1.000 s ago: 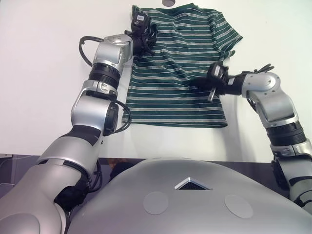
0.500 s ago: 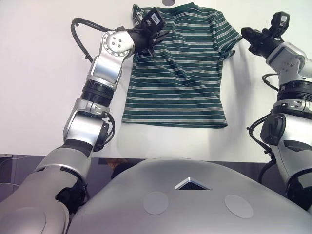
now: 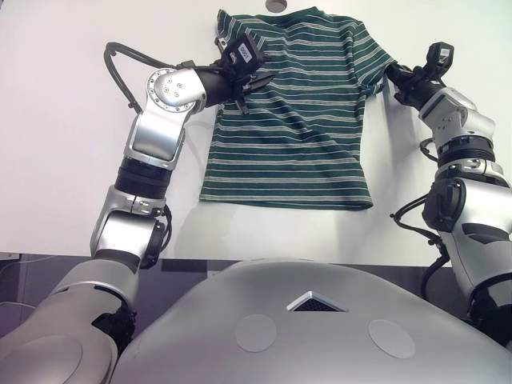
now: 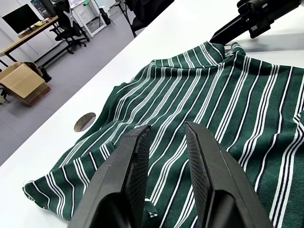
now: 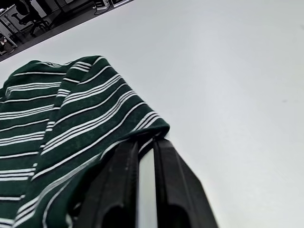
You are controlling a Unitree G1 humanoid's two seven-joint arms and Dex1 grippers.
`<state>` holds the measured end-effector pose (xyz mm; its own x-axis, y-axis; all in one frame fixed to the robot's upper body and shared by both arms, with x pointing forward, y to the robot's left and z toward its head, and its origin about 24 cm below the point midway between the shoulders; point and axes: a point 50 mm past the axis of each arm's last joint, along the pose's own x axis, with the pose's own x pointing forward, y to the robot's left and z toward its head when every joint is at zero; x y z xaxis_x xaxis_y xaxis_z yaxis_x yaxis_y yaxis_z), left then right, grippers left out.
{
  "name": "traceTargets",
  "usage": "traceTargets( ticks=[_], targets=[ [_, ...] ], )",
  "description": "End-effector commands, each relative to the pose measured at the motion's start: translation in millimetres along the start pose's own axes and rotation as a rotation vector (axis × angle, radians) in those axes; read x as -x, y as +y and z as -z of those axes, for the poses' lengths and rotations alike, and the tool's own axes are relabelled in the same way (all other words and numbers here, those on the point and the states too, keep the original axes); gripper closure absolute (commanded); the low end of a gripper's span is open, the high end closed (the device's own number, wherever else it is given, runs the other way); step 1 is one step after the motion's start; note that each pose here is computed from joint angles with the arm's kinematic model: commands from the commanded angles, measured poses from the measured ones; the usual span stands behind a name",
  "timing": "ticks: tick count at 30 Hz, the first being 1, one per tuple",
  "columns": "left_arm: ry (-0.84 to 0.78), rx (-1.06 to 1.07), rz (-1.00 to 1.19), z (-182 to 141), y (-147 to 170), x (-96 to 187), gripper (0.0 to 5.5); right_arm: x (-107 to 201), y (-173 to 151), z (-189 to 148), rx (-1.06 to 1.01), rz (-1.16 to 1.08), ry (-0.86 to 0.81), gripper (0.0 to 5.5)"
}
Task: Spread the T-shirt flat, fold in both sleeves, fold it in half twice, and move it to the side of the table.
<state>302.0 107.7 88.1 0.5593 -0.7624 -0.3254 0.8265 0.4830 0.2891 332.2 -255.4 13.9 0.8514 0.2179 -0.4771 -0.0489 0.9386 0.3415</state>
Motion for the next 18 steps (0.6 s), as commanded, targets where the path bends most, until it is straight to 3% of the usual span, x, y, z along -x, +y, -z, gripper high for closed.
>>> traceTargets(
  ticks=[1, 5, 9, 18],
  targets=[
    [0.001, 0.014, -0.018, 2, 2, -2, 4.19, -2, -2, 31, -0.022, 0.037, 0.119, 5.47],
    [0.010, 0.066, -0.011, 14, -14, 0, 4.19, -7, 8, 2, -0.035, -0.039, 0.004, 5.47],
    [0.004, 0.133, 0.063, 23, -44, -5, 4.19, -13, 37, -25, 0.059, -0.218, 0.003, 5.47],
    [0.027, 0.167, 0.064, 34, -61, -13, 4.19, -30, 85, -26, 0.194, -0.325, 0.092, 5.47]
  ],
)
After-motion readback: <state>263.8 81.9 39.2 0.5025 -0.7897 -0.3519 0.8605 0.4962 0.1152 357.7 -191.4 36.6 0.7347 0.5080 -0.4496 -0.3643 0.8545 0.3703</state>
